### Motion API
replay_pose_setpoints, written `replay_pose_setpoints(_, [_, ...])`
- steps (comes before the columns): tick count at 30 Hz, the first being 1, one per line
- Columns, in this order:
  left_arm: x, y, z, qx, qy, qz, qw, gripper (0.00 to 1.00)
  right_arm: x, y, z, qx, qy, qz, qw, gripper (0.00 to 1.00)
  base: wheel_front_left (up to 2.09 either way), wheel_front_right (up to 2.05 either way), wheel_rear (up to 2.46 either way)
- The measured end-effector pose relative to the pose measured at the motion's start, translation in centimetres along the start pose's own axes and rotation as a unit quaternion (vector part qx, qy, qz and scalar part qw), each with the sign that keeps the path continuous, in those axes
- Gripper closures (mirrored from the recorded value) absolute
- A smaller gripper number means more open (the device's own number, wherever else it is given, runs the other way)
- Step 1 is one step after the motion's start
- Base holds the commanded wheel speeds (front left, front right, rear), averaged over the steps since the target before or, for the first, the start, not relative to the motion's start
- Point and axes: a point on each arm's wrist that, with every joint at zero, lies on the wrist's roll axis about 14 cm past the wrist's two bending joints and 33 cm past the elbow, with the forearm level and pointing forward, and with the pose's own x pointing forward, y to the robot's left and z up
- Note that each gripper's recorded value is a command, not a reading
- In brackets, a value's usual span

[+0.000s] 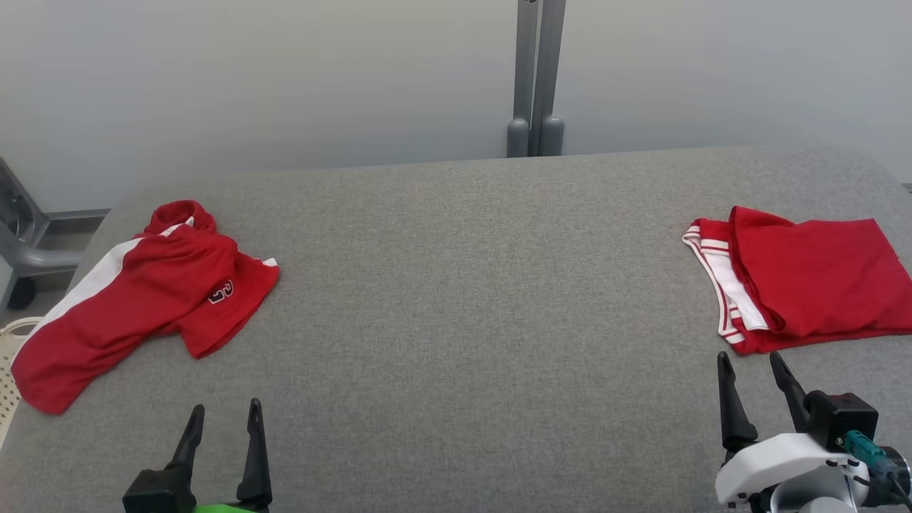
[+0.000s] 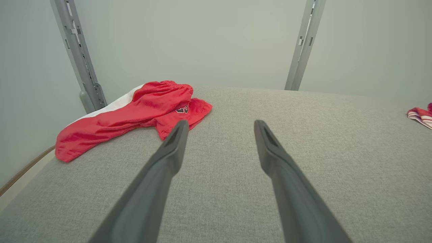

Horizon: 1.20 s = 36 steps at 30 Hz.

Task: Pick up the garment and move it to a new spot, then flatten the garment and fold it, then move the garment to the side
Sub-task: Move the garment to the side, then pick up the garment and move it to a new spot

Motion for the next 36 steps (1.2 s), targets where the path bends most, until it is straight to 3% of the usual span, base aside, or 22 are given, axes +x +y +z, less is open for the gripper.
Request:
replay_pose_setpoints(21, [-0.6, 0.7, -0.6, -0.001, 0.008, 0.012, 1.000, 0.00, 0.5, 1.5, -0.4, 0.015, 0.004, 0.020, 1.000, 0.00, 0.00, 0.00, 0.00])
replay_pose_setpoints(36, [-4.0, 5.3, 0.0, 0.001, -0.006, 0.090, 0.996, 0.00, 1.8, 8.3, -1.1, 0.032, 0.018, 0.118, 0.992, 0.00, 0.00, 0.00, 0.00])
